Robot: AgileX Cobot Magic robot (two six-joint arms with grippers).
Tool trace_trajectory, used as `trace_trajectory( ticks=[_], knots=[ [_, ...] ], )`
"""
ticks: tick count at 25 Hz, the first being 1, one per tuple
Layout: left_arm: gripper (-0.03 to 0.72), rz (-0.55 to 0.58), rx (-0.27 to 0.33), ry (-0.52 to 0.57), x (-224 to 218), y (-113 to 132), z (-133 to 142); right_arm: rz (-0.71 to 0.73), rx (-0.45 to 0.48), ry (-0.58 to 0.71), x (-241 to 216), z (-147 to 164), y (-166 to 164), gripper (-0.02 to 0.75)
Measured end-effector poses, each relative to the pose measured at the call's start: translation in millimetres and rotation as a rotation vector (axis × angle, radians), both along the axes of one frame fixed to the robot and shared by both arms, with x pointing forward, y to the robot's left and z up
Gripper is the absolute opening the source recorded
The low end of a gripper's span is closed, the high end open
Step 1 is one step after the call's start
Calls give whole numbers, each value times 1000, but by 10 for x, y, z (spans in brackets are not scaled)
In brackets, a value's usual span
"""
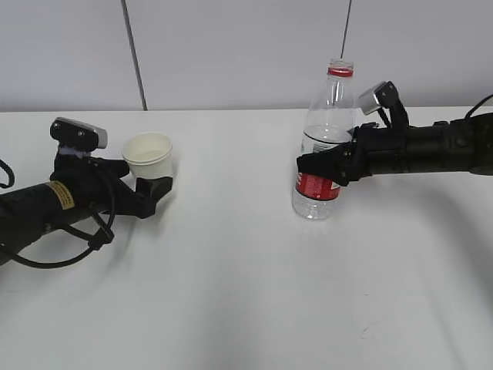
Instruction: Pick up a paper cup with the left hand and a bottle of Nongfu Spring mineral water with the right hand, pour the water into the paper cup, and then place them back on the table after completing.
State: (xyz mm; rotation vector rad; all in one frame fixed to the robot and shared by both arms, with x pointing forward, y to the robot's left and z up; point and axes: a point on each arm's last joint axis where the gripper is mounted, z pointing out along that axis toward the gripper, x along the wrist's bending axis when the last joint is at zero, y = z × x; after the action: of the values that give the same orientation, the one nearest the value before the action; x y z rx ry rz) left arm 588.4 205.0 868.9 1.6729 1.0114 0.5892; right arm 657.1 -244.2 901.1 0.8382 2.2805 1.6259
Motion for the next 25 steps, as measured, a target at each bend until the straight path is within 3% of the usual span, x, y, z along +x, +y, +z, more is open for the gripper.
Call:
trace_trajectory(
  ticks=[7, 15, 25],
  knots=[
    [585, -9, 4, 0, -4, -5, -2, -38, -34, -4, 27, -7, -29, 521],
    [585, -9, 4, 0, -4, -5, -2, -52, -152, -148, 96, 1, -78, 521],
    [580, -11, 5, 1, -5, -6, -3, -103, -175, -145, 128, -6, -113, 521]
  ],
)
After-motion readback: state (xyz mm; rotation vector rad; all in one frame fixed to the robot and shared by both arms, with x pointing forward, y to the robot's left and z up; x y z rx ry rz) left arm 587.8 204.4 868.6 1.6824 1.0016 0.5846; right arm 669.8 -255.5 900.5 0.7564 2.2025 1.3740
